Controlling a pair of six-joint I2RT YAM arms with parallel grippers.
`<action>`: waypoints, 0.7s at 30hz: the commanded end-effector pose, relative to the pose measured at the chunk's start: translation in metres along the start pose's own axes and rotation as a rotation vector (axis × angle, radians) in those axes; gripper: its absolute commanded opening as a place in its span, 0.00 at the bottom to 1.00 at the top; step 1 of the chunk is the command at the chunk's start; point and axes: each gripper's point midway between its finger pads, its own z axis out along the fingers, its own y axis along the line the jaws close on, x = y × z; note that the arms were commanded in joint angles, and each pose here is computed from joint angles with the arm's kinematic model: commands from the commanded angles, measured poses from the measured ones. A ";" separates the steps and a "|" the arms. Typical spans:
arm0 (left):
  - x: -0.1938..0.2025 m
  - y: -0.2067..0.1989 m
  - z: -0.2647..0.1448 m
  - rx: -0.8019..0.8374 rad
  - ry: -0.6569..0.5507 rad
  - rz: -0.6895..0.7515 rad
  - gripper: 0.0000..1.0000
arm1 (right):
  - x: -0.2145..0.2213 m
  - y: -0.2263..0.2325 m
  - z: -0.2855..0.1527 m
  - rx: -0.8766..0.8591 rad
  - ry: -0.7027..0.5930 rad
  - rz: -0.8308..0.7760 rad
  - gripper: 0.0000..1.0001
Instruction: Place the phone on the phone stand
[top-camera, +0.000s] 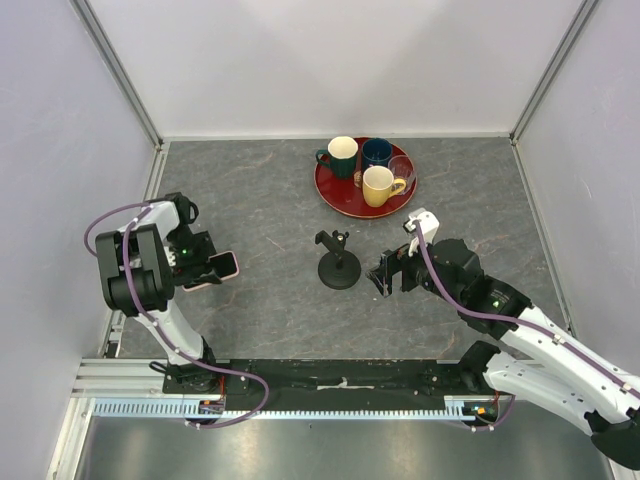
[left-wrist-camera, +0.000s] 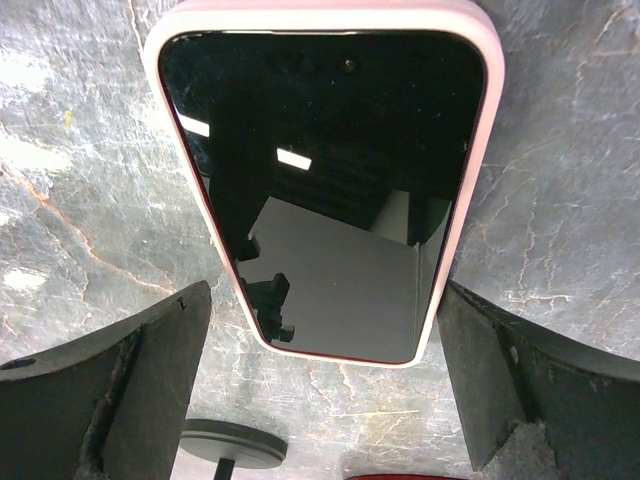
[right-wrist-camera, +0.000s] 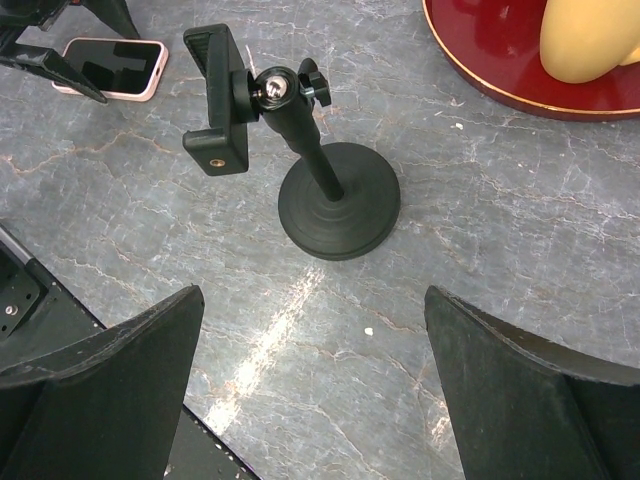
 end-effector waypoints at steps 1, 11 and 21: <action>-0.006 0.011 0.025 -0.029 -0.046 -0.062 0.99 | -0.009 0.001 0.003 -0.002 -0.037 0.003 0.98; -0.023 0.023 0.041 -0.005 -0.138 -0.061 0.89 | -0.001 -0.010 0.006 0.061 -0.003 -0.001 0.98; -0.025 0.015 0.044 0.136 -0.138 -0.074 0.96 | -0.008 -0.017 -0.001 0.105 -0.021 0.004 0.98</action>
